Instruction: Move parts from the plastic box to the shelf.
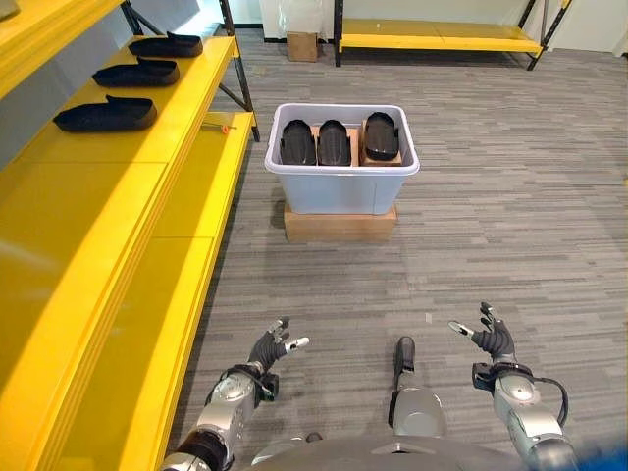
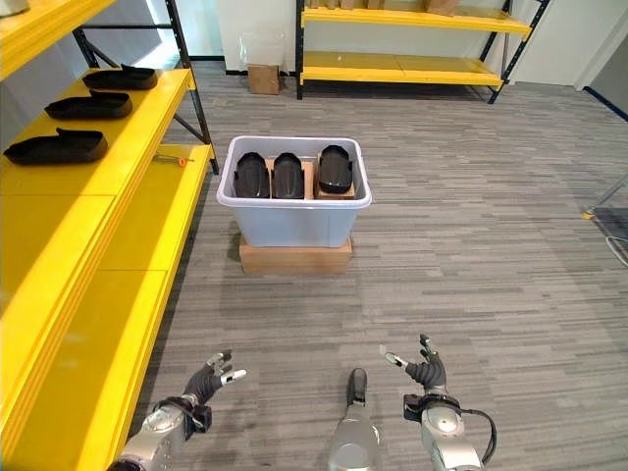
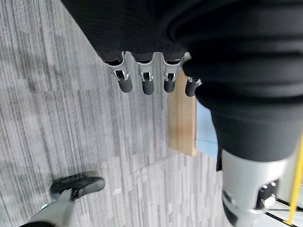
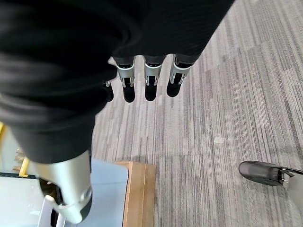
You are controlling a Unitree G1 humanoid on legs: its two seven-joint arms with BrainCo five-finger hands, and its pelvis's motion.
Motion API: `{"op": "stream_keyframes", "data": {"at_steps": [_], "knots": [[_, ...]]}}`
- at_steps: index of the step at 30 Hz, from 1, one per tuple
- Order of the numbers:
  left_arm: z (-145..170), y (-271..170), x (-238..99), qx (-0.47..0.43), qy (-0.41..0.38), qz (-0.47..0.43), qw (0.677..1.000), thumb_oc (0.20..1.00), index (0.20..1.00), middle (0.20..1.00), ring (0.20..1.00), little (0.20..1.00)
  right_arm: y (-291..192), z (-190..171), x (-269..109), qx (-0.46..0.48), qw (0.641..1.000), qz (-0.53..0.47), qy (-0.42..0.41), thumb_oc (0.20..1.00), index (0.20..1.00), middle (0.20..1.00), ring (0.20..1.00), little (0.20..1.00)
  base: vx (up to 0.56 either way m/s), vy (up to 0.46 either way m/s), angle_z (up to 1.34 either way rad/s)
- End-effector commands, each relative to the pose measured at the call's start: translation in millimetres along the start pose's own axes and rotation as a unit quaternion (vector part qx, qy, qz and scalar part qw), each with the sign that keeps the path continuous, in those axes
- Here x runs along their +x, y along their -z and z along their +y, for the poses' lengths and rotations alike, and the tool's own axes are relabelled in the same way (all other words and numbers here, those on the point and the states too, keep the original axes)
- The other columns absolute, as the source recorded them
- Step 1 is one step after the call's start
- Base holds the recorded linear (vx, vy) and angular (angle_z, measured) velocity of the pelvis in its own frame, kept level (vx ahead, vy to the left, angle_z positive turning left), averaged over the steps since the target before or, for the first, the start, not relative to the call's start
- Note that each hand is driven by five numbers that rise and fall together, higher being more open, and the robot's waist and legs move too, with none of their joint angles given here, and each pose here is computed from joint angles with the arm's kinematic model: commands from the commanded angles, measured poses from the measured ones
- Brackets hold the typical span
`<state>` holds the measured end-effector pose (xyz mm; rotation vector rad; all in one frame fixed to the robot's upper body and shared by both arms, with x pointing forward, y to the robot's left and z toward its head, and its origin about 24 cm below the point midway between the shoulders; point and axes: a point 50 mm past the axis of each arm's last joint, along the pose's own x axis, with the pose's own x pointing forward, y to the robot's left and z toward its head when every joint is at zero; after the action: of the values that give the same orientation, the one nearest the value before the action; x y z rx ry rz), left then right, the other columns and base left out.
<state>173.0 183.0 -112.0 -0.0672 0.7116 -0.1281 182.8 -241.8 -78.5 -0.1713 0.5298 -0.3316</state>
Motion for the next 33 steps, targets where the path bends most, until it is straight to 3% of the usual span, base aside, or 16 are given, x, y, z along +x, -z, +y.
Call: {"op": "stream_keyframes", "data": {"at_steps": [1,7,21,33], "knots": [[-10.6,-21.3,4.6,0.026,0.030,-0.054,0.998,1.000,1.000,1.000,1.000,1.000,-24.2,-16.9,9.0,-0.002,0.997,-0.052,0.059,1.000,1.000,1.000,1.000,1.000,0.27,-0.212,0.48],[-12.2,-13.0,-1.1,-0.006,0.018,-0.052,0.998,1.000,1.000,1.000,1.000,1.000,-23.3,-34.3,13.9,-0.031,0.992,-0.049,0.113,1.000,1.000,1.000,1.000,1.000,0.33,-0.294,0.11],[-20.9,-38.6,8.1,-0.138,0.008,-0.108,0.984,1.000,1.000,1.000,1.000,1.000,-35.5,-48.8,18.1,-0.046,0.991,-0.079,0.102,1.000,1.000,1.000,1.000,1.000,0.22,-0.296,-0.09],[4.5,-42.2,-3.1,-0.158,-0.055,-0.153,0.974,1.000,1.000,1.000,1.000,1.000,-44.4,-31.1,8.2,-0.064,0.989,-0.124,0.048,1.000,1.000,1.000,1.000,1.000,0.26,0.193,-0.32]]}}
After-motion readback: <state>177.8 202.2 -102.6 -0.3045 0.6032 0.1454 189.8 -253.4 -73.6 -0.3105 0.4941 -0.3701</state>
